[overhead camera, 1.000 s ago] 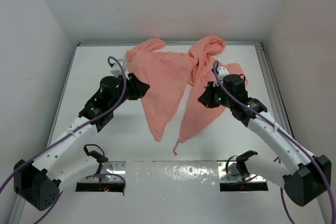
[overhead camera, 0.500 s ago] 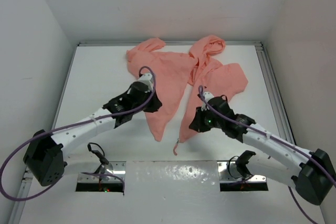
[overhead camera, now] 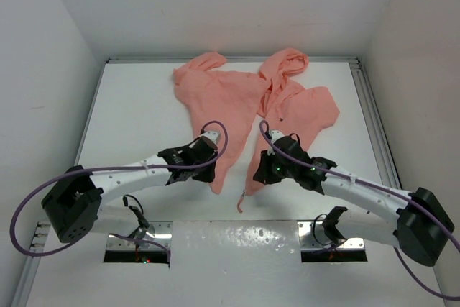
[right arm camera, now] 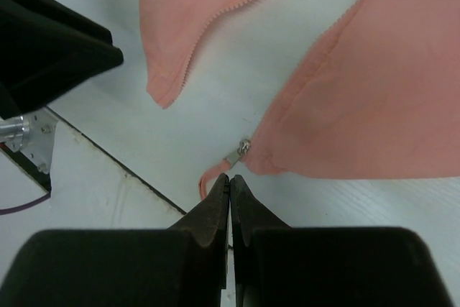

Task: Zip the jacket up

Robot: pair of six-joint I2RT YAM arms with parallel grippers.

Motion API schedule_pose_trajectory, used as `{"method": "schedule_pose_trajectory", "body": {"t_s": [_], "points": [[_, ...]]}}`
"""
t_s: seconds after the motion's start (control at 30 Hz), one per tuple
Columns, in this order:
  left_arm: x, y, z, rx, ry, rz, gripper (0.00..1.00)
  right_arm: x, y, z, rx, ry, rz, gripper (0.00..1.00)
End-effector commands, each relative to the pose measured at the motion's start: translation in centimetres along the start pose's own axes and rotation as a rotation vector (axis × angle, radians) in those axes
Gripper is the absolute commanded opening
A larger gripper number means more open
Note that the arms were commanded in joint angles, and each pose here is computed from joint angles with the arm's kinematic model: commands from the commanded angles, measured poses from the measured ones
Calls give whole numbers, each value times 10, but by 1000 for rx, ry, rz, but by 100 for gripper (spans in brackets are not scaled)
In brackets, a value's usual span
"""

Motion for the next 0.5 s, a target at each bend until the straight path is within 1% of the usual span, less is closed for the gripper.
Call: {"method": "schedule_pose_trajectory", "body": {"t_s": [0.0, 0.1, 0.2, 0.27, 0.3, 0.37, 0.47], "points": [[-6, 3, 10, 51, 40, 22, 23, 10, 5, -8, -43, -4, -40, 0], [-7, 8, 15, 79, 55, 13, 23, 12, 9, -5, -37, -5, -49, 0], [-11, 13, 13, 74, 59, 25, 27, 14, 13, 1, -19, -10, -54, 0], [-13, 18, 15, 95, 61, 24, 29, 13, 16, 8, -4, 5, -54, 0], [-15, 19, 14, 97, 64, 27, 29, 18, 17, 3, -26, 0, -77, 0], [-14, 26, 19, 122, 69, 16, 29, 15, 19, 11, -14, 29, -75, 0], [-16, 35, 23, 136, 54, 19, 29, 17, 19, 10, -23, 29, -83, 0]]}}
Point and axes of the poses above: each gripper's point midway between its finger pads, its own y axis out along the fingers, its own x axis along the line the jaws close on, z = x × y, the point moved 4 cm from there along -y, back along the fingers, and after that the axes turned 9 degrees about y, right-handed, at the moved point
